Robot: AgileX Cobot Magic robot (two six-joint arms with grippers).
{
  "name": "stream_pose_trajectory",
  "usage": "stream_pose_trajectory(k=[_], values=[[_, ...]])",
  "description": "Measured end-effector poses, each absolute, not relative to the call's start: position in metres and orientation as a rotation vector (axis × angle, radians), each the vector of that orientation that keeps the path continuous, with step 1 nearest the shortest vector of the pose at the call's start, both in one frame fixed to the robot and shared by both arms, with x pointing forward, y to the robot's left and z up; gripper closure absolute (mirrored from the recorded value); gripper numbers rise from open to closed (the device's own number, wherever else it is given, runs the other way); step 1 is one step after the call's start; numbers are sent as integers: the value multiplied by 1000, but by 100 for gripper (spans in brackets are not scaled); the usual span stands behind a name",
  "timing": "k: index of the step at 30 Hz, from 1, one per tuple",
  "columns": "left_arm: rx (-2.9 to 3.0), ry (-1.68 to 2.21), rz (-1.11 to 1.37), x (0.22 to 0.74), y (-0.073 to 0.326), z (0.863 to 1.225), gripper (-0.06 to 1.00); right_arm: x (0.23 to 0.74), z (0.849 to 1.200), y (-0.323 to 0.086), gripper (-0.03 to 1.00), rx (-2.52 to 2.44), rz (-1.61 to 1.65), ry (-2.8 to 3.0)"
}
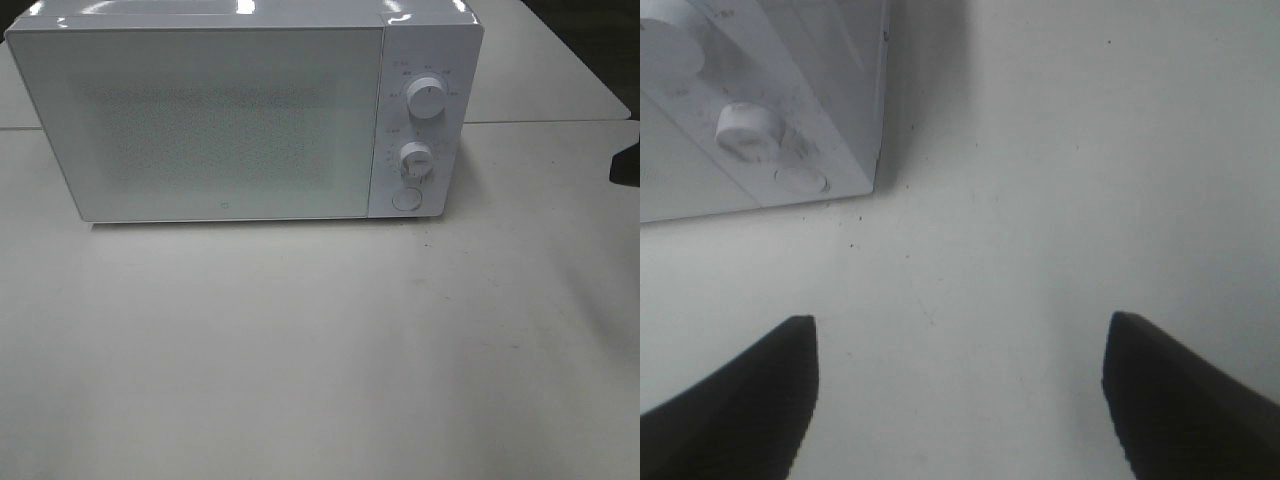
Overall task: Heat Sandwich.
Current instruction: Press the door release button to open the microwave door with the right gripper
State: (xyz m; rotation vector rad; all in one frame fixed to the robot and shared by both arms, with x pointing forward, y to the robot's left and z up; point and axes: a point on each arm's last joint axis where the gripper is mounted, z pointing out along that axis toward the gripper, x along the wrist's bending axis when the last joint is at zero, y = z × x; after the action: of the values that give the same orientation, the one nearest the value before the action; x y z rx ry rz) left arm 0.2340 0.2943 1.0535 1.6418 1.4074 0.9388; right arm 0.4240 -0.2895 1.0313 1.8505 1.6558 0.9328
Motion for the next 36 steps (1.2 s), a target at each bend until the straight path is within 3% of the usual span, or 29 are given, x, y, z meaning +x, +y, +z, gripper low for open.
stream_pose_trajectory(k=[17,36], values=[[1642,1407,939,234,294,1054,-5,456,983,-237,21,1600,1127,1695],[1642,1407,939,234,294,1054,-5,457,931,-182,21,1474,1085,1744]])
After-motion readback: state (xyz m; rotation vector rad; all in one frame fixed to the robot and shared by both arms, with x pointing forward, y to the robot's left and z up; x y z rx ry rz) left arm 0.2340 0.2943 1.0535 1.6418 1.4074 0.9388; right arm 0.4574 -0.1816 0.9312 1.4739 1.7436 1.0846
